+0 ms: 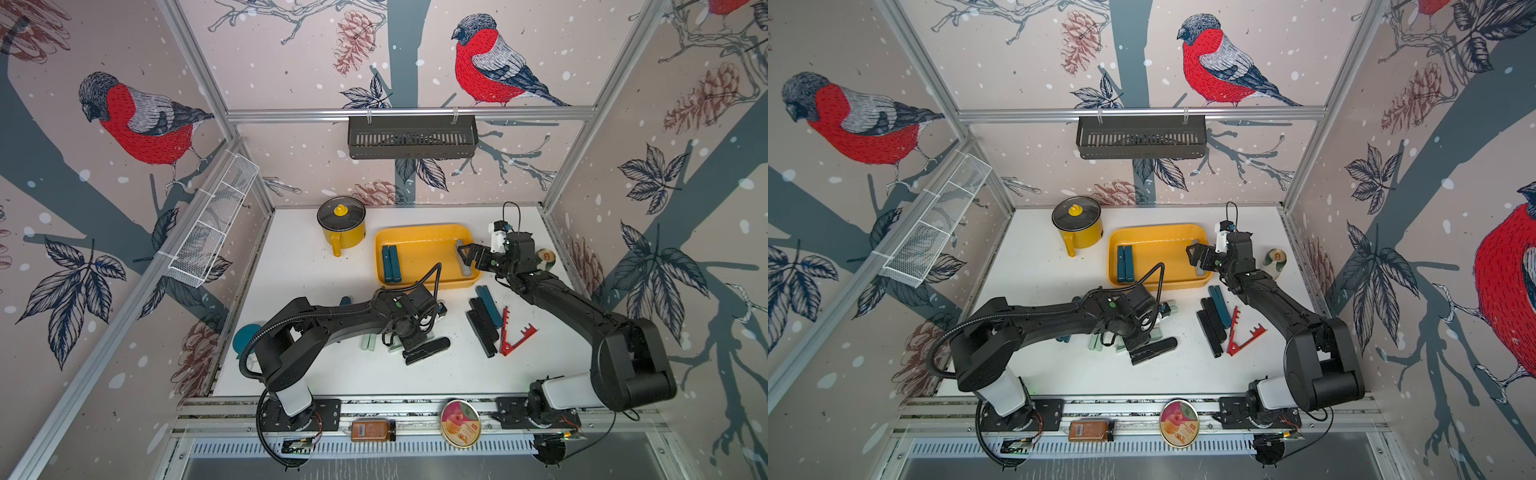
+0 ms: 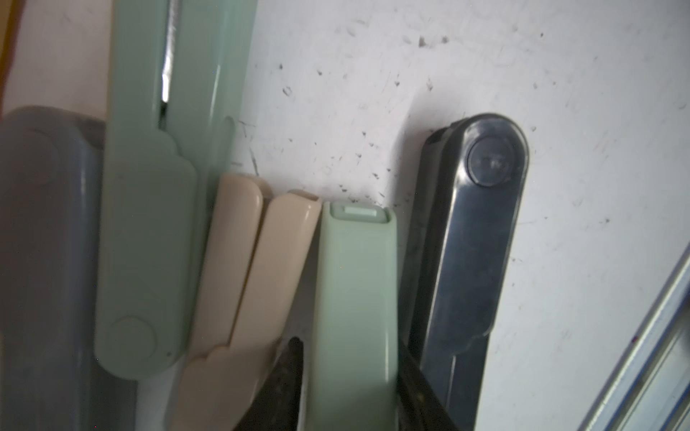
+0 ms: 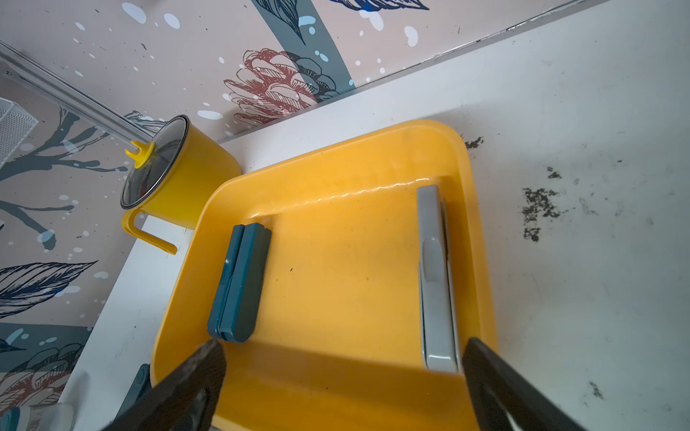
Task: Put the pruning pliers into the storage box
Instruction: Pick up the pruning pliers from the center of the board.
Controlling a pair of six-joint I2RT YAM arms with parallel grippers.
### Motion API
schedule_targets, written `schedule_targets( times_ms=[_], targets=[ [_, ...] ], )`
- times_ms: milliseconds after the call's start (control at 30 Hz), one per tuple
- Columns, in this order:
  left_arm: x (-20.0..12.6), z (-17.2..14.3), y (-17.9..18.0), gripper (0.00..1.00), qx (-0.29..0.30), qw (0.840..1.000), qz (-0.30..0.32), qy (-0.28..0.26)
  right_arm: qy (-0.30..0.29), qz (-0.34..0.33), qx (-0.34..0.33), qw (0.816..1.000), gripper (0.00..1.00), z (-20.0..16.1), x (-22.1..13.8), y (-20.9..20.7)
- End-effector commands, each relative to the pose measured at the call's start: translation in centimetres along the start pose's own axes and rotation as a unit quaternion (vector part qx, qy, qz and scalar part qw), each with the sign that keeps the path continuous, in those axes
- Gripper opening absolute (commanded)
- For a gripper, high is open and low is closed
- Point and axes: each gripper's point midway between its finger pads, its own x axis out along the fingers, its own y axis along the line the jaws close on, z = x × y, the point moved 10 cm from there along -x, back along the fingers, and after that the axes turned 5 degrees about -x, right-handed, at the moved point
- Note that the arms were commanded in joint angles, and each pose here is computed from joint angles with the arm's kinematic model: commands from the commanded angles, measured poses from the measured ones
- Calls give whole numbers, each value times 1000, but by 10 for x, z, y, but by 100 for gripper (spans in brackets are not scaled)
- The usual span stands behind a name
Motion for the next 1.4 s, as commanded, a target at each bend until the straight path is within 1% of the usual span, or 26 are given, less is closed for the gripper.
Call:
schedule_targets(
  times_ms=[0,133,267,333,433,567,600,867,1133,1233,1367],
  targets=[
    [-2,-5,-1,41,5,1000,3,11,-15,9,-7,1000,100,4,-3,2],
    [-2,-6,-1,40,5,1000,2,13,-17,8,-5,1000,100,4,-3,2],
    [-3,-5,-1,33,0,1000,3,9,-18,9,-4,1000,100,3,-4,1],
    [-4,-4,-1,31,-2,1000,4,5,-17,9,-3,1000,99,3,-4,0],
    [-8,-3,-1,26,-5,1000,6,-4,-17,9,-3,1000,99,3,-3,0],
    [-14,0,-1,15,-11,1000,11,-20,-16,11,-1,1000,100,2,-3,0],
    [-17,1,-1,14,-12,1000,10,-25,-16,11,-2,1000,100,2,-3,0],
    [-39,8,-3,13,-21,998,11,-51,-16,10,-3,1000,100,2,-3,-1],
    [-73,18,2,12,-22,995,53,-82,-22,3,-2,1000,100,5,-8,-5],
    [-91,22,6,12,-27,992,62,-105,-23,1,-2,1000,100,4,-10,-7],
    [-114,29,19,12,-48,982,68,-167,-23,7,-1,1000,100,3,-11,-7]
  ],
)
